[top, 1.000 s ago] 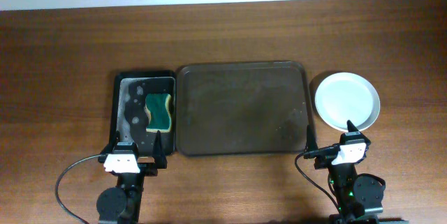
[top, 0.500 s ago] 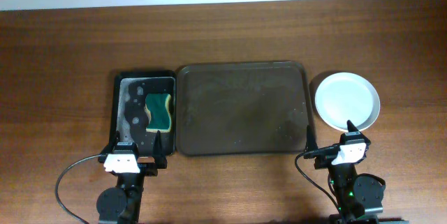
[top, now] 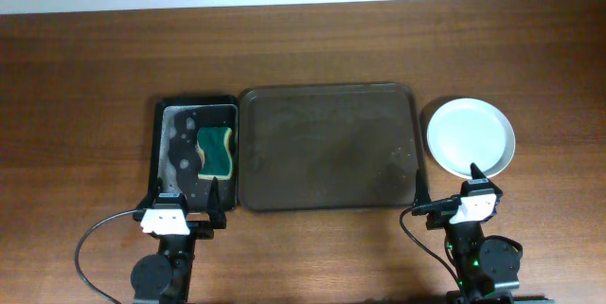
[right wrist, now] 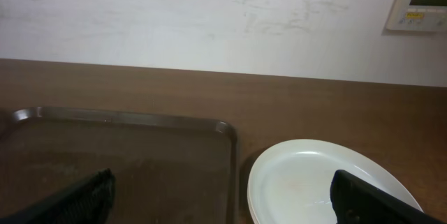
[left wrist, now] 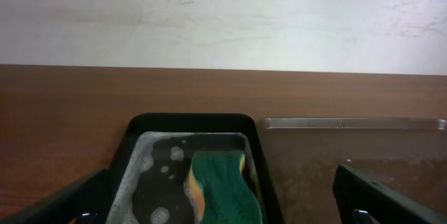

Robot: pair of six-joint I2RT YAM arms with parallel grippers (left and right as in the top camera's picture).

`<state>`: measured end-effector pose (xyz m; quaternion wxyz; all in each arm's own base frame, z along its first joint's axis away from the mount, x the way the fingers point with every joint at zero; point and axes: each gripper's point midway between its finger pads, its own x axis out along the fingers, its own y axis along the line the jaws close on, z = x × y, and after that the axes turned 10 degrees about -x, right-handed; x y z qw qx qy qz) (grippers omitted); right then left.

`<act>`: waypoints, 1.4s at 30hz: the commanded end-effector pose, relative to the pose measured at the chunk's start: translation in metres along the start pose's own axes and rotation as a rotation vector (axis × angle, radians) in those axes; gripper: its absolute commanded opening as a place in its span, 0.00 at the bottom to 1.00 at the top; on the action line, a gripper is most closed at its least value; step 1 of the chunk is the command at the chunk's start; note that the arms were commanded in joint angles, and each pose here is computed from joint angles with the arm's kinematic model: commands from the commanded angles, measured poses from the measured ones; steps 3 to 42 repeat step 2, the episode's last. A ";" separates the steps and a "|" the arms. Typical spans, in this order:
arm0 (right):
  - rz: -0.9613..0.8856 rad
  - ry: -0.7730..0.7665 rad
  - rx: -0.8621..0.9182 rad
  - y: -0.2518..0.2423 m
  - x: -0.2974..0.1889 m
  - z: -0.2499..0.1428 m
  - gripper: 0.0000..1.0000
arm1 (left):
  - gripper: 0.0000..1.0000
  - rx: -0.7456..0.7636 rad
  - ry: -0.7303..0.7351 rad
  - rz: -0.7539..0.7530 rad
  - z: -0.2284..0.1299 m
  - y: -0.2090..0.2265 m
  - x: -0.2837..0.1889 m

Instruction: Clean dirty plates on tray and stack at the side

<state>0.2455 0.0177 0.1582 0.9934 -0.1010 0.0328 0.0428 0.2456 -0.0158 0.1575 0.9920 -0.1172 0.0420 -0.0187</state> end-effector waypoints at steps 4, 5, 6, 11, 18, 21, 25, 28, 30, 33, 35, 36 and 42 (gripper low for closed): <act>0.001 0.003 0.000 0.001 0.000 -0.002 0.99 | 0.99 0.022 0.000 -0.009 -0.001 -0.001 0.000; 0.001 0.003 0.000 0.001 0.000 -0.002 0.99 | 0.99 0.022 0.000 -0.009 -0.001 -0.001 0.000; 0.001 0.003 0.000 0.001 0.000 -0.002 0.99 | 0.99 0.022 0.000 -0.009 -0.001 -0.001 0.000; 0.001 0.003 0.000 0.001 0.000 -0.002 0.99 | 0.99 0.022 0.000 -0.009 -0.001 -0.001 0.000; 0.001 0.003 0.000 0.001 0.000 -0.002 0.99 | 0.99 0.022 0.000 -0.009 -0.001 -0.001 0.000; 0.001 0.003 0.000 0.001 0.000 -0.002 0.99 | 0.99 0.022 0.000 -0.009 -0.001 -0.001 0.000; 0.001 0.003 0.000 0.001 0.000 -0.002 0.99 | 0.99 0.022 0.000 -0.009 -0.001 -0.001 0.000; 0.001 0.003 0.000 0.001 0.000 -0.002 0.99 | 0.99 0.022 0.000 -0.009 -0.001 -0.001 0.000; 0.001 0.003 0.000 0.001 0.000 -0.002 0.99 | 0.99 0.022 0.000 -0.009 -0.001 -0.001 0.000; 0.001 0.003 0.000 0.001 0.000 -0.002 0.99 | 0.99 0.022 0.000 -0.009 -0.001 -0.001 0.000; 0.001 0.003 0.000 0.001 0.000 -0.002 0.99 | 0.99 0.022 0.000 -0.009 -0.001 -0.001 0.000; 0.001 0.003 0.000 0.001 0.000 -0.002 0.99 | 0.99 0.022 0.000 -0.009 -0.001 -0.001 0.000; 0.001 0.003 0.000 0.001 0.000 -0.002 0.99 | 0.99 0.022 0.000 -0.009 -0.001 -0.001 0.000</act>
